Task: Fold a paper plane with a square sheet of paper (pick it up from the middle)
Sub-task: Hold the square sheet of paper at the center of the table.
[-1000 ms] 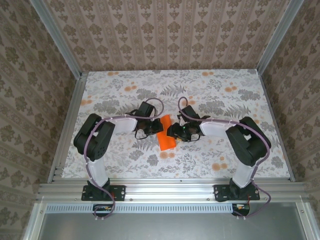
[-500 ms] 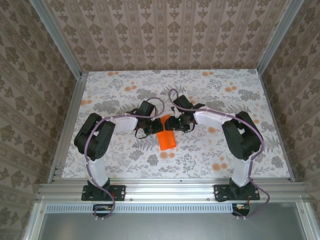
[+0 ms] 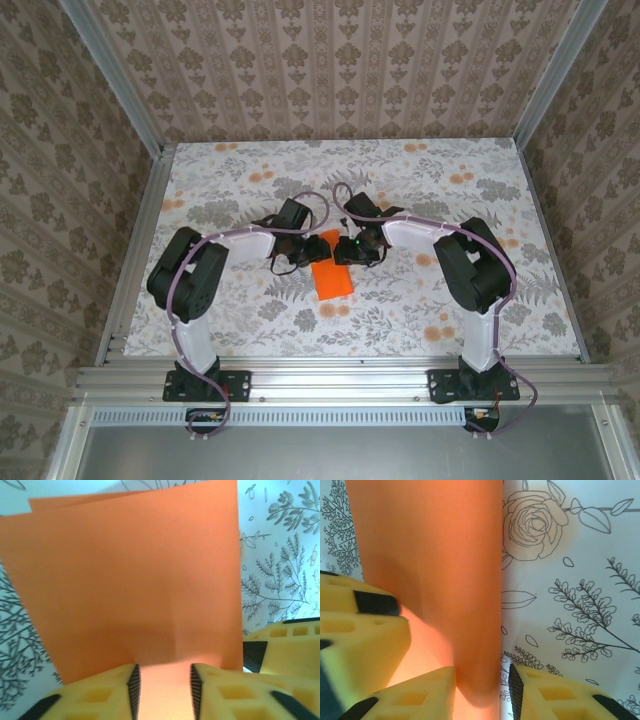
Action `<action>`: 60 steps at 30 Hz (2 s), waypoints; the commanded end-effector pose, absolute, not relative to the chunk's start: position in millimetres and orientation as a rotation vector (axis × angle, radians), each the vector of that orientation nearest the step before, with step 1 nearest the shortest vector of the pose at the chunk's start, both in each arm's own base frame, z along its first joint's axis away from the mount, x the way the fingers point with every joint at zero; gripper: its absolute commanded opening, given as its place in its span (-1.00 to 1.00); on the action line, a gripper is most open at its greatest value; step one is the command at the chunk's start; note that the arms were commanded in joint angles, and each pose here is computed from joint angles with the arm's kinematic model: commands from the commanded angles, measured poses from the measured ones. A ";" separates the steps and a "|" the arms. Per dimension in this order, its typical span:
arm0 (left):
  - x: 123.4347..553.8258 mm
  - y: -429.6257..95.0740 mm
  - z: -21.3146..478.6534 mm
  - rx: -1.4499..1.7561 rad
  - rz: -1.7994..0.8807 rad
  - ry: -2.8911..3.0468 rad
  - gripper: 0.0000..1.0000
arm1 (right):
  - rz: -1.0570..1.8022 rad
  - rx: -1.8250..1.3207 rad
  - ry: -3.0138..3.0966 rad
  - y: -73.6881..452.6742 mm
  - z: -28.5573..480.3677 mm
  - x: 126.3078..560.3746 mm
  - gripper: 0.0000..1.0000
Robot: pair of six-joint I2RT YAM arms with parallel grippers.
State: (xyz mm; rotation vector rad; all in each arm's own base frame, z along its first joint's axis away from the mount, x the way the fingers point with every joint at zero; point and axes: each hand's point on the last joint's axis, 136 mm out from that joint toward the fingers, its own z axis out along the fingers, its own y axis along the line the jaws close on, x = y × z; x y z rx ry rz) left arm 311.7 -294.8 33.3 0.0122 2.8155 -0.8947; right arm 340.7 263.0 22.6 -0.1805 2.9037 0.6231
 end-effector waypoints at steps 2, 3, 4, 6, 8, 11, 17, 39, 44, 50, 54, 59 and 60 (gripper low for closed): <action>322.9 -285.6 67.2 -0.036 -0.862 2.744 -0.11 | 0.561 -0.121 2.936 247.4 9.6 338.0 -0.31; 323.3 -282.9 69.2 -0.044 -0.853 2.737 -0.10 | 0.558 -0.119 2.937 246.6 8.6 337.7 -0.31; 323.7 -279.6 72.5 -0.053 -0.844 2.727 -0.08 | 0.556 -0.117 2.940 245.6 7.7 337.2 -0.32; 324.9 -273.1 76.9 -0.071 -0.828 2.711 -0.07 | 0.549 -0.110 2.944 243.3 6.0 336.8 -0.32; 325.3 -264.9 77.4 -0.098 -0.803 2.703 -0.07 | 0.545 -0.105 2.945 241.5 4.8 336.8 -0.35; 325.3 -254.1 74.6 -0.139 -0.780 2.698 -0.07 | 0.535 -0.090 2.952 238.8 2.1 336.0 -0.37; 324.6 -244.3 68.8 -0.185 -0.771 2.702 -0.08 | 0.531 -0.075 2.956 236.1 -0.4 335.5 -0.40; 323.0 -238.0 65.8 -0.180 -0.751 2.713 -0.12 | 0.620 -0.116 2.951 232.4 -6.5 328.2 -0.44; 322.8 -238.3 61.6 -0.214 -0.771 2.708 -0.13 | 0.620 -0.090 2.970 230.6 -12.2 324.7 -0.43; 326.4 -237.2 60.5 -0.269 -0.780 2.680 -0.14 | 0.576 -0.054 2.991 223.4 -19.4 319.2 -0.40; 329.5 -237.8 62.3 -0.280 -0.789 2.659 -0.14 | 0.554 -0.062 3.008 221.4 -21.8 317.6 -0.39; 329.5 -241.0 64.5 -0.269 -0.814 2.652 -0.18 | 0.529 -0.052 3.016 218.7 -24.1 317.5 -0.42; 328.8 -241.8 64.2 -0.267 -0.822 2.654 -0.20 | 0.524 -0.052 3.017 217.9 -24.7 317.0 -0.42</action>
